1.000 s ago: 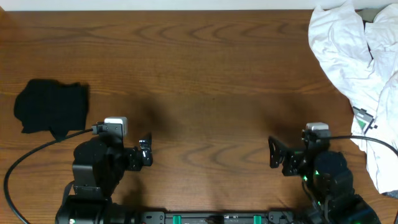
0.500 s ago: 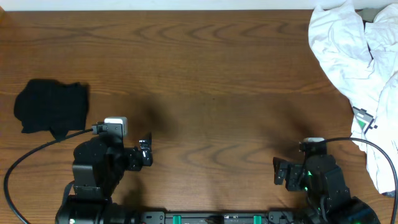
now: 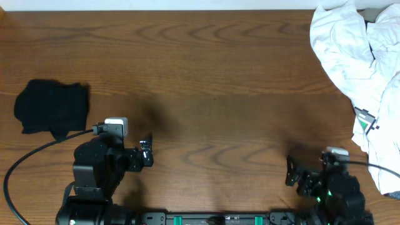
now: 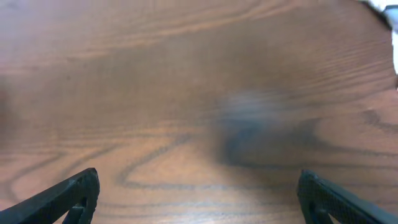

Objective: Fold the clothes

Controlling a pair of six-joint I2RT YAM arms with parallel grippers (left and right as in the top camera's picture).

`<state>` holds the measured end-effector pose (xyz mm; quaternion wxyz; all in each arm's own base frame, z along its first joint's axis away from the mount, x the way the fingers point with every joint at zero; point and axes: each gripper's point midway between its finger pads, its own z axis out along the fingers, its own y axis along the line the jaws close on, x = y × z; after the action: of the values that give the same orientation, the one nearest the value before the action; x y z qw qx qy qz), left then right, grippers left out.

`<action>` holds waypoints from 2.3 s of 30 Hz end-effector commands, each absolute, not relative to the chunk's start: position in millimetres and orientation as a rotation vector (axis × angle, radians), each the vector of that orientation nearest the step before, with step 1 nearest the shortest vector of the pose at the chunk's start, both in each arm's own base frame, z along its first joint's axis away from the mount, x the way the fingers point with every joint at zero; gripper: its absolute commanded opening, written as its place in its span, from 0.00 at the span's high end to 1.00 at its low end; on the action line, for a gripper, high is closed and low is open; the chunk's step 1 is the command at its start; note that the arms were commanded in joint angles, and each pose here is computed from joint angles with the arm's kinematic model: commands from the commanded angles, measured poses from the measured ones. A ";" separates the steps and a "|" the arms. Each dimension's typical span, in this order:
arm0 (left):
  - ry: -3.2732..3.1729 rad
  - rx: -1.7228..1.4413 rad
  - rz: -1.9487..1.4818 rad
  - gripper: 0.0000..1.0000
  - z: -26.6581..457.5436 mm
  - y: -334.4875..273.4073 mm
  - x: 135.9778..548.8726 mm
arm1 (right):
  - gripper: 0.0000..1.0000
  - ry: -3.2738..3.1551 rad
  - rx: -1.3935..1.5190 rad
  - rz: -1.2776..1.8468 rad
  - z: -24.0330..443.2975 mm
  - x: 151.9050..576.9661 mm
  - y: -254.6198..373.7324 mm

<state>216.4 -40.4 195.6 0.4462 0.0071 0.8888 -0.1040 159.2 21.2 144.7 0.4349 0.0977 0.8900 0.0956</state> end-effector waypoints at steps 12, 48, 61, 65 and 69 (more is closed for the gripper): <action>2.198 0.032 -0.236 0.02 195.3 -38.7 216.3 | 0.01 1.932 0.210 0.171 177.4 186.4 8.6; 2.198 0.032 -0.236 0.02 195.3 -38.7 216.3 | 0.01 1.645 0.009 0.169 157.3 244.7 27.7; 2.198 0.032 -0.236 0.02 195.3 -38.7 216.3 | 0.01 1.645 0.009 0.169 157.3 244.7 27.7; 2.198 0.032 -0.236 0.02 195.3 -38.7 216.3 | 0.01 1.645 0.009 0.169 157.3 244.7 27.7; 2.198 0.032 -0.236 0.02 195.3 -38.7 216.3 | 0.01 1.645 0.009 0.169 157.3 244.7 27.7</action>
<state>216.4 -40.4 195.4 0.4461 0.0071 0.8889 -0.1040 244.9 27.7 158.4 0.6774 0.0086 0.7315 0.0778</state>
